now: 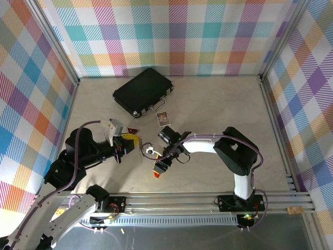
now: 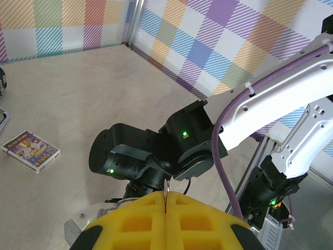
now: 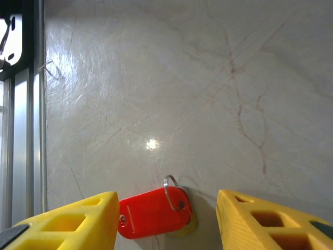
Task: Put the keys on the keyring
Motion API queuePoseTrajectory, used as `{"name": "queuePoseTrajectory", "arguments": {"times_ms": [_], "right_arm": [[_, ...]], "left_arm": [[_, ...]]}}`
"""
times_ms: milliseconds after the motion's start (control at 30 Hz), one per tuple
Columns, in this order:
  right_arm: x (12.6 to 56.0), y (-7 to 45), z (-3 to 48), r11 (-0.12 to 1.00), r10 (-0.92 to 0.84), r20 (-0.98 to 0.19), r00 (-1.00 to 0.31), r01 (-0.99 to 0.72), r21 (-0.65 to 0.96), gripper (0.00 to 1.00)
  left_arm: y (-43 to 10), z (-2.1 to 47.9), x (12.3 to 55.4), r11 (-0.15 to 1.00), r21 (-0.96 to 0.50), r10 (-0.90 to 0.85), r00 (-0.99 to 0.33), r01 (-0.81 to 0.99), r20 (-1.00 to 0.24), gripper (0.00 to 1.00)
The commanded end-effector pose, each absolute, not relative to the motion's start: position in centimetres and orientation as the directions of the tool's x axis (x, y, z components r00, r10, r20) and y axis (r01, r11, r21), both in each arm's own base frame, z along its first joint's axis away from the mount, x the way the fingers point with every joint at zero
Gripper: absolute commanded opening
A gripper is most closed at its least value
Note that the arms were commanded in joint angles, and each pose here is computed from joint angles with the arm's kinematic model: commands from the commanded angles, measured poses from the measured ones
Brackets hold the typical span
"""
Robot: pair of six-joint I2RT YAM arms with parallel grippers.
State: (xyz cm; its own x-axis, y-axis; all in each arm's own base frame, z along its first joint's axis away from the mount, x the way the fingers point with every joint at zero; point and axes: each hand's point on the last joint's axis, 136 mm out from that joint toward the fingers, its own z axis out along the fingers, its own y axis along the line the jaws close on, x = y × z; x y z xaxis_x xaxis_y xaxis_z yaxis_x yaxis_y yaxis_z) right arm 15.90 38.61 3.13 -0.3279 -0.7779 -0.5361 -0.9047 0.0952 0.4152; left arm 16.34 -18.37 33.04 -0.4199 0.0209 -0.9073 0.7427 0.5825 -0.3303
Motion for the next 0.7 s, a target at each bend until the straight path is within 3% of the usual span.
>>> {"name": "queuePoseTrajectory", "arguments": {"times_ms": [0,500,667], "right_arm": [[15.52,39.26,3.30,0.058,-0.781,-0.550,-0.295,-0.912,0.406,0.50],[16.29,38.95,2.69,0.083,-0.801,-0.541,-0.255,-0.943,0.321,0.29],[16.01,39.05,2.52,0.071,-0.805,-0.538,-0.248,-0.942,0.329,0.27]], "left_arm": [[-17.96,34.55,15.89,0.577,-0.322,0.000,-0.394,0.751,-0.919,0.00],[-17.58,34.60,15.83,0.593,-0.325,-0.003,-0.402,0.736,-0.915,0.00],[-17.35,34.43,15.62,0.600,-0.321,0.007,-0.407,0.732,-0.913,0.00]]}}
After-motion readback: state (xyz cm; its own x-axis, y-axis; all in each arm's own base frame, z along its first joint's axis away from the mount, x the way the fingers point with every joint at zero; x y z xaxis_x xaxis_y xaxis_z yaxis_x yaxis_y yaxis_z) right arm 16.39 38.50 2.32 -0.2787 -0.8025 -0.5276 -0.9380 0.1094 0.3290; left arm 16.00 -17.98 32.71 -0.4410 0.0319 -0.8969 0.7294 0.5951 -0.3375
